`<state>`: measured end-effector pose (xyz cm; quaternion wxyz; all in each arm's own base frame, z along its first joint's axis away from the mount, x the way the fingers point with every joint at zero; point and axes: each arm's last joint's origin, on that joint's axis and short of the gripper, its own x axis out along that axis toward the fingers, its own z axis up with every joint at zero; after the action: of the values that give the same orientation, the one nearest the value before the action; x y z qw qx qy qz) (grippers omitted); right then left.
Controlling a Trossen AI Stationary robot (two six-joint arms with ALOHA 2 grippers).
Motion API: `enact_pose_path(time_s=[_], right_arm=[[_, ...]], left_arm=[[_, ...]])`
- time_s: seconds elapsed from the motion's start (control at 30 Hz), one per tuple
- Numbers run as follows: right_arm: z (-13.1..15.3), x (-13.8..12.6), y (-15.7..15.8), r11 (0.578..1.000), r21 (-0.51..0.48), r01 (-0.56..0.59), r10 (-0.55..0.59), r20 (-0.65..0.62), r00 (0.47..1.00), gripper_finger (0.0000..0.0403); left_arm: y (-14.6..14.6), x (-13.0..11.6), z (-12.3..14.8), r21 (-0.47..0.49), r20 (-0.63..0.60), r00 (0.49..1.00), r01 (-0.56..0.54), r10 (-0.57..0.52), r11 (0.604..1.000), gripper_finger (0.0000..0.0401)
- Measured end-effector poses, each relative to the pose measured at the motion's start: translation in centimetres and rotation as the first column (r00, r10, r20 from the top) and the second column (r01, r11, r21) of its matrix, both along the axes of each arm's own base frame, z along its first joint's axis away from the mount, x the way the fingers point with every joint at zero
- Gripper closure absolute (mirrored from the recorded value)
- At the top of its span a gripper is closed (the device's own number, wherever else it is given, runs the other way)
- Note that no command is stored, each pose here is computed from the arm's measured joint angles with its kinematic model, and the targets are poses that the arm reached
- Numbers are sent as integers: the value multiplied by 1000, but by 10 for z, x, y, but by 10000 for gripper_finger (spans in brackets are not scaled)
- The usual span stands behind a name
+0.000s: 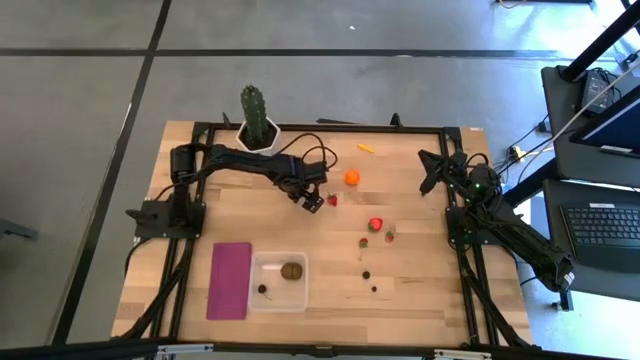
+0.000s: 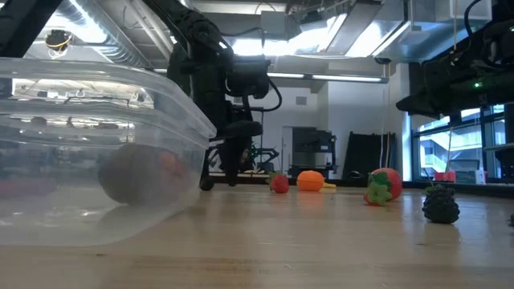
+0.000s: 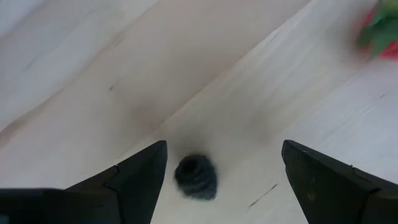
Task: Pick and placing Produce into tupperware
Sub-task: Put the blackberry into the transparent bin
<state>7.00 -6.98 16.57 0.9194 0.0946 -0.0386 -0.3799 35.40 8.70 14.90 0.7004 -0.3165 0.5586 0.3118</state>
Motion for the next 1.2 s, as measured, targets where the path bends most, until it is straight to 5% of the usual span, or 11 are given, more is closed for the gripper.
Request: enact_pose_path(time_s=[0.37,1.2], right_arm=[[0,0,0,1000,0,0,0,0,1000,357],[0,0,0,1000,0,0,0,0,1000,357]], left_arm=[[-2,-6,-3,-16,-51,999,-2,1,1000,111],[-1,-6,-3,-1,-58,998,-15,15,1000,286]])
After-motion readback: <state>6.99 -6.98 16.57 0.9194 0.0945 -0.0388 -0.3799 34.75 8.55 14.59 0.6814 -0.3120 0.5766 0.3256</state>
